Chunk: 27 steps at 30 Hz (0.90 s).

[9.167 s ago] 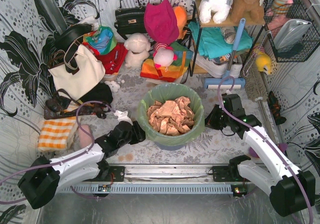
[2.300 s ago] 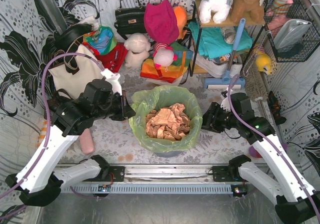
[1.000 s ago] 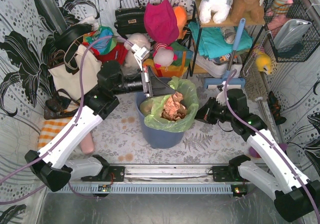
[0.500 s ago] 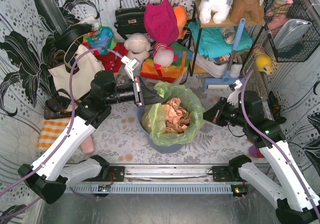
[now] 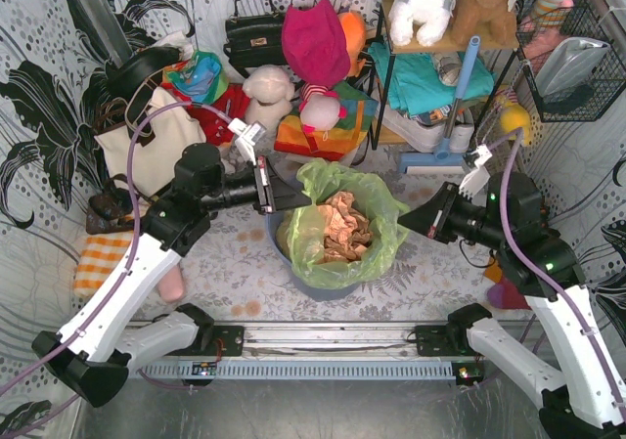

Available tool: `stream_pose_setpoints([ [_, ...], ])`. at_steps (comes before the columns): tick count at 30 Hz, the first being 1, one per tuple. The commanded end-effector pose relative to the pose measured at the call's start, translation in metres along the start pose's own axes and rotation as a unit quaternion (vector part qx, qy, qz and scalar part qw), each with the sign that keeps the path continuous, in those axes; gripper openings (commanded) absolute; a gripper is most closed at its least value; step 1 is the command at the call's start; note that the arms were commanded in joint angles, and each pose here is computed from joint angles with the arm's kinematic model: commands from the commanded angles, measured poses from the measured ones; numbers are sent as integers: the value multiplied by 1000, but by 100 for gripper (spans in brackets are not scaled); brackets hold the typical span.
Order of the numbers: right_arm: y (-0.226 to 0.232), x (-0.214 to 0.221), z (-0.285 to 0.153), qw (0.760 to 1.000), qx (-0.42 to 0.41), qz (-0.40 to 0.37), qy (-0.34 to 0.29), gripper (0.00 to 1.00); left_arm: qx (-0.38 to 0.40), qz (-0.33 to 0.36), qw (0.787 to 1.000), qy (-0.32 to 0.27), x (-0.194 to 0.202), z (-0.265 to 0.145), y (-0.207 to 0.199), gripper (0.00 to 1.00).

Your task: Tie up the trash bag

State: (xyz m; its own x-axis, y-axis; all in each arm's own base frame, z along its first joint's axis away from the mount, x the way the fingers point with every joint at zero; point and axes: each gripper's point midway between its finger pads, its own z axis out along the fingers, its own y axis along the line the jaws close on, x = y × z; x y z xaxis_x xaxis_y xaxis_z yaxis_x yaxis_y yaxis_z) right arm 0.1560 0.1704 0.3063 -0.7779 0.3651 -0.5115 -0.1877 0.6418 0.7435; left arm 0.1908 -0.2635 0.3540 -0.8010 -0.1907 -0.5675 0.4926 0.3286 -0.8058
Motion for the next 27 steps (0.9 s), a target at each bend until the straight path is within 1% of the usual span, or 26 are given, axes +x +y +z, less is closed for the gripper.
stream_pose_setpoints([
  [1, 53, -19, -7, 994, -104, -19, -15, 0, -49, 17, 999, -7, 6, -8, 23, 0],
  [5, 87, -32, 1, 981, -190, -34, -7, 0, -69, 13, 998, -1, 14, -11, 34, 0],
  [8, 109, -39, 7, 965, -258, -45, -2, 0, -66, 16, 998, -6, 13, -12, 32, 0],
  [11, 121, -45, 17, 951, -306, -40, 6, 0, -57, 18, 998, -14, 10, -12, 28, 0],
  [16, 135, -41, 43, 939, -342, -42, 23, 0, -38, 24, 999, -20, 6, -12, 19, 0],
  [19, 148, -41, 55, 931, -361, -47, 25, 0, -9, 43, 998, -34, -2, -16, 0, 0],
  [23, 166, -56, 55, 920, -388, -59, 2, 0, 40, 66, 995, -60, -16, -23, -31, 0],
  [25, 172, -65, 54, 921, -383, -70, -15, 0, 58, 80, 992, -76, -26, -26, -44, 0],
  [27, 176, -72, 51, 920, -382, -79, -31, 0, 58, 102, 987, -106, -40, -30, -53, 0],
])
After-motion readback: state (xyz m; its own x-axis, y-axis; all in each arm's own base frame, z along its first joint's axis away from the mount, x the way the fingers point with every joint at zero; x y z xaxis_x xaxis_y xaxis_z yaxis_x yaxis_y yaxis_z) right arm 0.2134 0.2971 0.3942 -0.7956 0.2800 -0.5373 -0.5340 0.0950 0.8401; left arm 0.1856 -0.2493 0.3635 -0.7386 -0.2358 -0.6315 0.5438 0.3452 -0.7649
